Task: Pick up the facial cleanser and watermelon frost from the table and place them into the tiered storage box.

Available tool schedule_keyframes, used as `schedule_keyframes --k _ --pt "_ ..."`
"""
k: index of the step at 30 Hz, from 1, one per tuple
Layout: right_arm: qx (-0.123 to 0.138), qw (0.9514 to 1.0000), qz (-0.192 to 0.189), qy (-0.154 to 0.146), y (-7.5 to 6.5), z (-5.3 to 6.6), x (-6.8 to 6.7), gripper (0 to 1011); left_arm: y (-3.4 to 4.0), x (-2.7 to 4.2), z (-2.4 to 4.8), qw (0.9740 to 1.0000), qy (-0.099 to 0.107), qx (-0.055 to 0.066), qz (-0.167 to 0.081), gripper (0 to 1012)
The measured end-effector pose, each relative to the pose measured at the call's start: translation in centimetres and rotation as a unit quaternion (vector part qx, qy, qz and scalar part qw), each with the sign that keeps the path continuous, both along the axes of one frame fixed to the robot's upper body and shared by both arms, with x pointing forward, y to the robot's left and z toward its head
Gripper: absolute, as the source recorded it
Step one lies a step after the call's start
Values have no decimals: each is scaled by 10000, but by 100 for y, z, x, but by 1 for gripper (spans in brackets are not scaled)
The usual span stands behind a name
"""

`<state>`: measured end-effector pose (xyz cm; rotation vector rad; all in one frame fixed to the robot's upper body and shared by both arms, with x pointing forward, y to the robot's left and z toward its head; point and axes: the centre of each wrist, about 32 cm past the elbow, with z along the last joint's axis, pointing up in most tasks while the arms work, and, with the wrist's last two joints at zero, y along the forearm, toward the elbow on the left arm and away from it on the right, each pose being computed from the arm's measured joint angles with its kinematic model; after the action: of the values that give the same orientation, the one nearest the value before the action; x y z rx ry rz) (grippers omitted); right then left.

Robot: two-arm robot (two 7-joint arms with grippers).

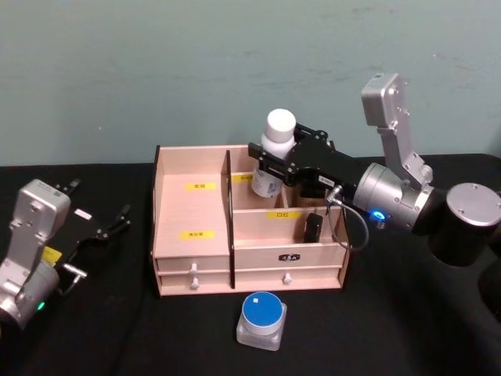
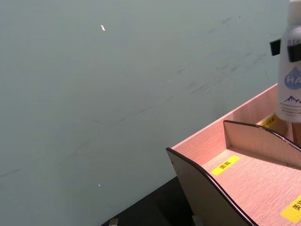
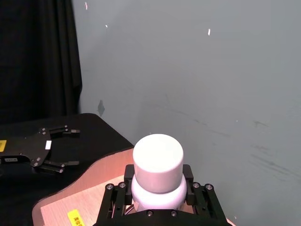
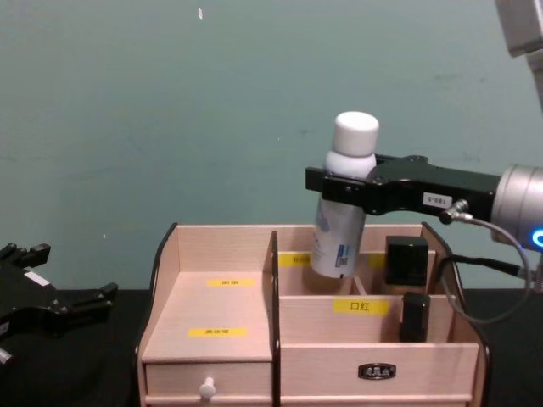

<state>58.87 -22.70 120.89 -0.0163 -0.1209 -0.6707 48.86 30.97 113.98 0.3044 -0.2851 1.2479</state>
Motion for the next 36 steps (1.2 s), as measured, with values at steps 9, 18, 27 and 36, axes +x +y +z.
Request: schedule_keyframes --k 9,18,27,36 --pt "-21 9999 103 91 90 -51 114 604 0 0 0 10000 0 0 0 1010" --pt "-44 9997 130 200 109 -138 142 604 0 0 0 10000 0 0 0 1010" --pt "-71 9994 113 322 89 -230 97 604 0 0 0 10000 0 0 0 1010" --pt "-100 9991 86 401 74 -270 89 604 0 0 0 10000 0 0 0 1009"
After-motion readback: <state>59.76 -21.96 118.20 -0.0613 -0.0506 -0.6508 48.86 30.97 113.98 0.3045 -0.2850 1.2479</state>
